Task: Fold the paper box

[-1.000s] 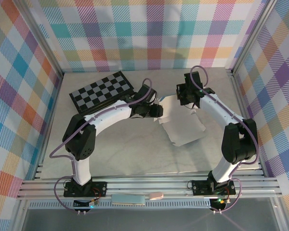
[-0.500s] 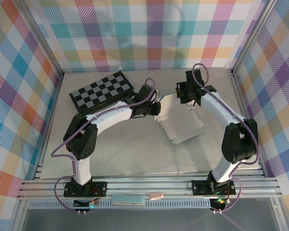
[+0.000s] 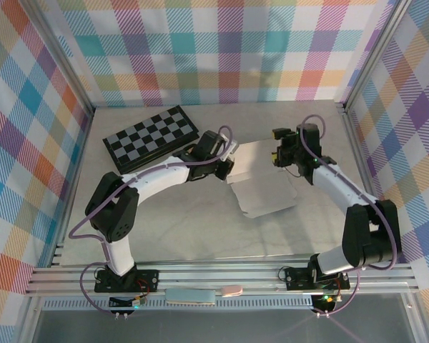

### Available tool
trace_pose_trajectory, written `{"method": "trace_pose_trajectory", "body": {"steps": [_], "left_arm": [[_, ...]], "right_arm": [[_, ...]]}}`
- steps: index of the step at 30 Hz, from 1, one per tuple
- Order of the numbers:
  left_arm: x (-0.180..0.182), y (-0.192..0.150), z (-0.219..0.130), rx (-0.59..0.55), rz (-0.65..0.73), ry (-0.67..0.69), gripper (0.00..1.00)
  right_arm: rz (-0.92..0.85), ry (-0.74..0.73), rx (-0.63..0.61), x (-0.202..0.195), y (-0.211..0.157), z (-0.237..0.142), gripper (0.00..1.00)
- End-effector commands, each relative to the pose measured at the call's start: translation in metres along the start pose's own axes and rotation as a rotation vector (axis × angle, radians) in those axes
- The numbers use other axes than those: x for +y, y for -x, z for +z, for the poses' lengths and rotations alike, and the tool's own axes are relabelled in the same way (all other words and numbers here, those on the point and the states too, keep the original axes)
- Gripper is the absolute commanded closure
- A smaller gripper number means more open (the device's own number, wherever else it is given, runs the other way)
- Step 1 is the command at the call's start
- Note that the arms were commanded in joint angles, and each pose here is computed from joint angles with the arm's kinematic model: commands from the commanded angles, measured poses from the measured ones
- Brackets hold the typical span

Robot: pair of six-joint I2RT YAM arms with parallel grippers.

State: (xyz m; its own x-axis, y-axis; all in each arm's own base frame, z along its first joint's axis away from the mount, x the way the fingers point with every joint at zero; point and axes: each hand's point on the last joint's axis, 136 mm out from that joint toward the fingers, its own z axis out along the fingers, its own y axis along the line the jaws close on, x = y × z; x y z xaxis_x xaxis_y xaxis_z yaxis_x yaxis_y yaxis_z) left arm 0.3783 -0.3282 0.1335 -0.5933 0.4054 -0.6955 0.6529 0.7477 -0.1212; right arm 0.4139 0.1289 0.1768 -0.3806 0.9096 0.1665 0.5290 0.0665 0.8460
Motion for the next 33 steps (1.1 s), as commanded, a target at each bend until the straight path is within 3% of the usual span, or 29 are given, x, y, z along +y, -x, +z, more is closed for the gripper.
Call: {"method": "trace_pose_trajectory", "body": {"steps": [1, 12, 23, 33], "left_arm": [[0.008, 0.009, -0.004, -0.044, 0.101, -0.011, 1.0], [0.035, -0.003, 0.005, -0.02, 0.12, -0.003, 1.0], [0.036, -0.002, 0.005, -0.027, 0.113, -0.002, 1.0], [0.038, -0.001, 0.006, -0.029, 0.107, 0.001, 1.0]], "right_arm": [[-0.036, 0.184, 0.038, 0.03, -0.01, -0.01, 0.3], [-0.067, 0.281, 0.105, 0.054, -0.028, 0.012, 0.29], [-0.053, 0.259, 0.133, 0.057, -0.036, 0.042, 0.56], [-0.052, 0.202, 0.141, 0.041, -0.038, 0.047, 0.66]]}}
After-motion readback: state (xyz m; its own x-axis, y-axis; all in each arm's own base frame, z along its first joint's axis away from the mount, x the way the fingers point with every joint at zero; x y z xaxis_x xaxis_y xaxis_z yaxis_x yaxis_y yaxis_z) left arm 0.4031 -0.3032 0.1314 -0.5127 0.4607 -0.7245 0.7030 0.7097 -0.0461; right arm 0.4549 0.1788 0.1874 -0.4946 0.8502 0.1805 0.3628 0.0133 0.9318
